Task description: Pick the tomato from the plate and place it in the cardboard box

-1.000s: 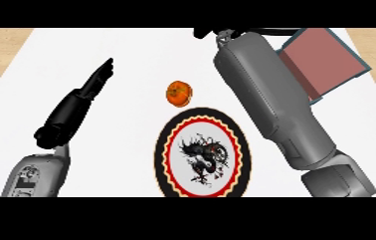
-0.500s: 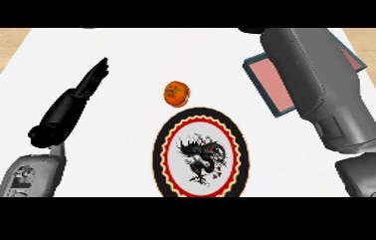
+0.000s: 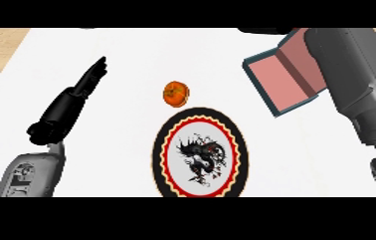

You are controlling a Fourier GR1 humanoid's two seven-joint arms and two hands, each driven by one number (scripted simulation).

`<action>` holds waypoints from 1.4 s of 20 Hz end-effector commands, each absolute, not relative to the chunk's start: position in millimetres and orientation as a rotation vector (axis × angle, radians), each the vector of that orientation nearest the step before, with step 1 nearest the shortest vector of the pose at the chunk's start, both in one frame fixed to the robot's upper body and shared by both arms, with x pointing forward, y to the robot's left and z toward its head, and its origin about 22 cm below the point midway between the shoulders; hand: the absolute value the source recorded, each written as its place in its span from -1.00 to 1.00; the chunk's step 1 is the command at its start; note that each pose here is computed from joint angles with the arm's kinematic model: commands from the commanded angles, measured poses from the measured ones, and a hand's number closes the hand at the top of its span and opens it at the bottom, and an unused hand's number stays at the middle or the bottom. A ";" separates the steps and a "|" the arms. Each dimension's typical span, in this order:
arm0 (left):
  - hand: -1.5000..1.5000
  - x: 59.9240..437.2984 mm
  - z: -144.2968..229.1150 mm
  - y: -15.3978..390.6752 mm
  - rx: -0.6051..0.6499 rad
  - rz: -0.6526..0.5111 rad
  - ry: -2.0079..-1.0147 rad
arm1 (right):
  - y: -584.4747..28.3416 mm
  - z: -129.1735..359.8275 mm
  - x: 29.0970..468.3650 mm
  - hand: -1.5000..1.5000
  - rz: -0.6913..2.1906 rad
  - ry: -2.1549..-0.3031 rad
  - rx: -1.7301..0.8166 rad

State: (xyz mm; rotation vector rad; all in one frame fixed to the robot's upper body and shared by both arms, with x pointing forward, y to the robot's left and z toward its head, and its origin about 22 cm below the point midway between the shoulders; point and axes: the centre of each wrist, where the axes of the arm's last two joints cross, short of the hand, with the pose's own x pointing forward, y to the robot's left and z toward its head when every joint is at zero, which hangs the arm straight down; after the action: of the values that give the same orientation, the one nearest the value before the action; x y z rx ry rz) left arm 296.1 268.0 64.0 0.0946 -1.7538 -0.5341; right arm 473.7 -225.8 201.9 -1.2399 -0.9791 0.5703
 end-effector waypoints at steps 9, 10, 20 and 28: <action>0.00 285.1 72.3 277.6 0.077 -0.549 -1.759 | -295.3 153.1 460.0 -1.00 0.769 -0.822 -0.905; 0.00 275.1 54.4 252.5 0.101 -0.535 -1.752 | -298.8 163.0 459.4 -1.00 0.797 -0.850 -0.881; 0.00 285.8 61.8 269.2 0.101 -0.508 -1.740 | -311.6 211.1 454.5 -1.00 0.042 -1.547 -0.702; 0.00 283.6 71.4 272.5 0.101 -0.534 -1.743 | -379.2 173.6 427.5 -1.00 -0.357 -1.566 -0.650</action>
State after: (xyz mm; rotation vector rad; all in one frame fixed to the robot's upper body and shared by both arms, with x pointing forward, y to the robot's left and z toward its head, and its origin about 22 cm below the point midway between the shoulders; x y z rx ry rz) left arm 286.3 270.9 66.1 0.0975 -1.7502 -0.5229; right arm 440.2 -348.6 179.9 -0.6559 -1.5447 -0.1989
